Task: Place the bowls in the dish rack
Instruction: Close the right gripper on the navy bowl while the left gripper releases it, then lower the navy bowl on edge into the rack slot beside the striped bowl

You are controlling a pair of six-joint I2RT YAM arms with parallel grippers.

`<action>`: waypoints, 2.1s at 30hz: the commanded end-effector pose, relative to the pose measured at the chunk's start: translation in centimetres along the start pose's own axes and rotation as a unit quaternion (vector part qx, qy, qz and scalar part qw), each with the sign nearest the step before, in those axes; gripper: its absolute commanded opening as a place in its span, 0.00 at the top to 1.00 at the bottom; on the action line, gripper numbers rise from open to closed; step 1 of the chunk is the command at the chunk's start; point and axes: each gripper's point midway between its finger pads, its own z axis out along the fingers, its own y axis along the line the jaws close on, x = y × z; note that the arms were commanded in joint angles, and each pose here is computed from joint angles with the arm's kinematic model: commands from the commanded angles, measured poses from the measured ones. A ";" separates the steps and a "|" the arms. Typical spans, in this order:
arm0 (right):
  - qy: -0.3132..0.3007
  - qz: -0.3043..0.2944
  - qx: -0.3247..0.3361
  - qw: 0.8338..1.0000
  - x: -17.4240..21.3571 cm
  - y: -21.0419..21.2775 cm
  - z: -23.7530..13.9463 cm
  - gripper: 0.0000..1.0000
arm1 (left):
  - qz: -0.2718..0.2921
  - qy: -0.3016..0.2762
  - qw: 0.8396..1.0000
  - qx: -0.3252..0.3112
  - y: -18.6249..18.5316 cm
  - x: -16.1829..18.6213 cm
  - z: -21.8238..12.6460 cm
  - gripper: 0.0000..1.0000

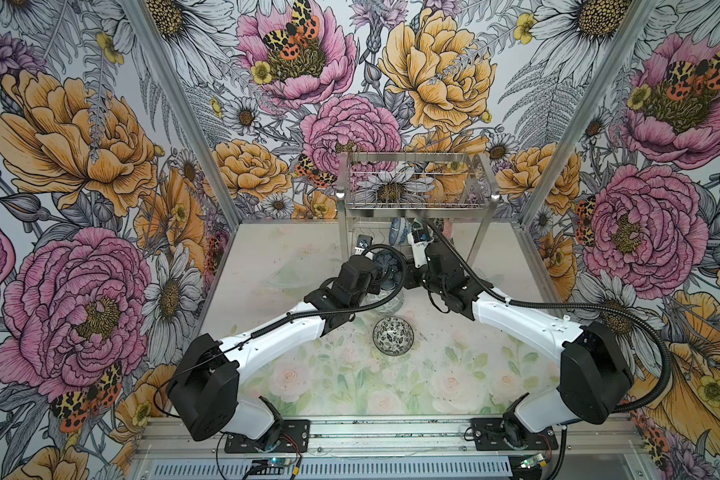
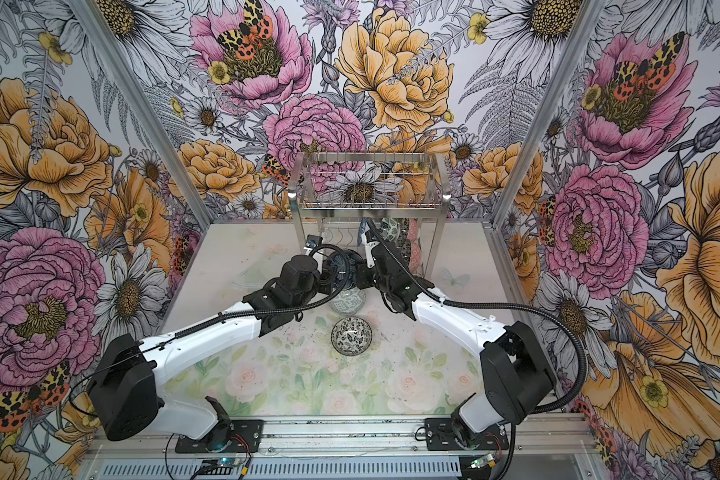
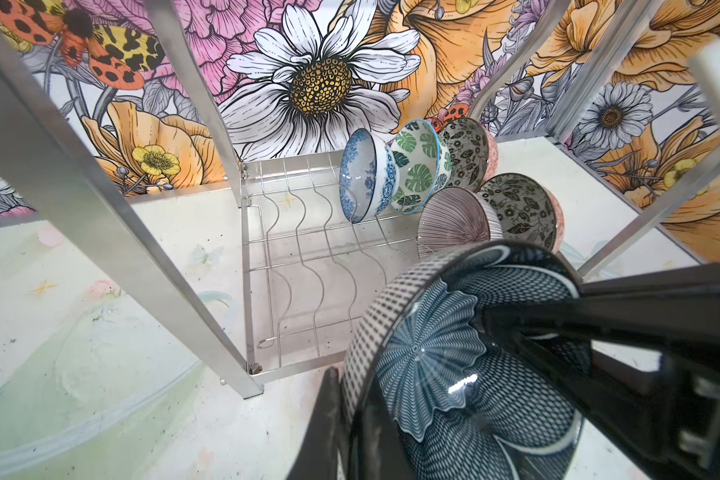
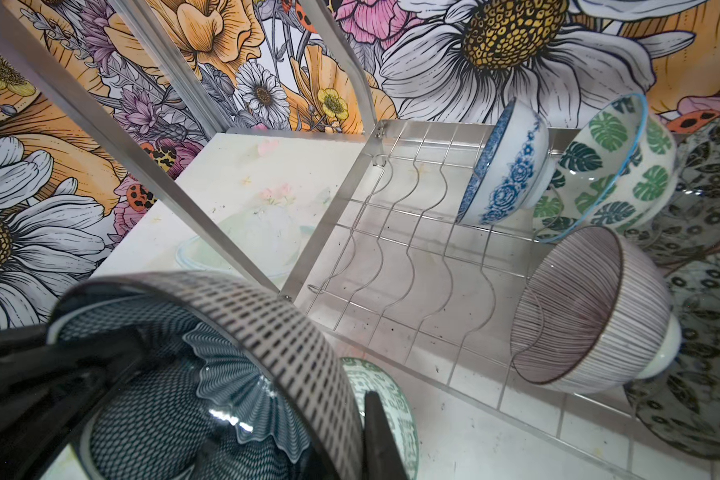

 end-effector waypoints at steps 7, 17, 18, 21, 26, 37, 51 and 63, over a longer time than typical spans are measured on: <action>-0.057 -0.043 0.030 0.997 -3.8 -0.2 -2.4 1.00 | -0.025 -0.049 0.998 -0.008 2.4 -3.6 -3.1 0.10; -0.080 -0.078 0.206 0.972 -5.2 -4.6 -2.1 1.00 | -0.042 -0.045 0.997 -0.049 8.4 -3.6 -7.4 0.01; -0.082 -0.084 0.226 0.967 -5.4 -5.0 -2.1 1.00 | -0.046 -0.042 0.997 -0.053 9.0 -3.4 -7.6 0.01; -0.086 -0.107 0.277 0.951 -6.1 -5.5 -1.9 1.00 | -0.057 -0.035 0.996 -0.062 10.4 -3.0 -7.9 0.01; -0.085 -0.153 0.354 0.919 -7.2 -6.0 -1.1 1.00 | -0.067 -0.032 0.995 -0.068 11.6 -2.7 -8.1 0.02; -0.053 -0.243 0.445 0.860 -6.5 -7.4 1.7 1.00 | -0.070 -0.023 0.995 -0.069 12.1 -2.1 -7.6 0.01; -0.024 -0.310 0.499 0.809 -6.6 -9.0 5.8 1.00 | -0.071 -0.017 0.995 -0.070 12.3 -1.8 -7.3 0.01; 0.007 -0.337 0.520 0.785 -5.9 -10.4 7.8 1.00 | -0.074 -0.015 0.995 -0.071 12.6 -1.5 -7.1 0.01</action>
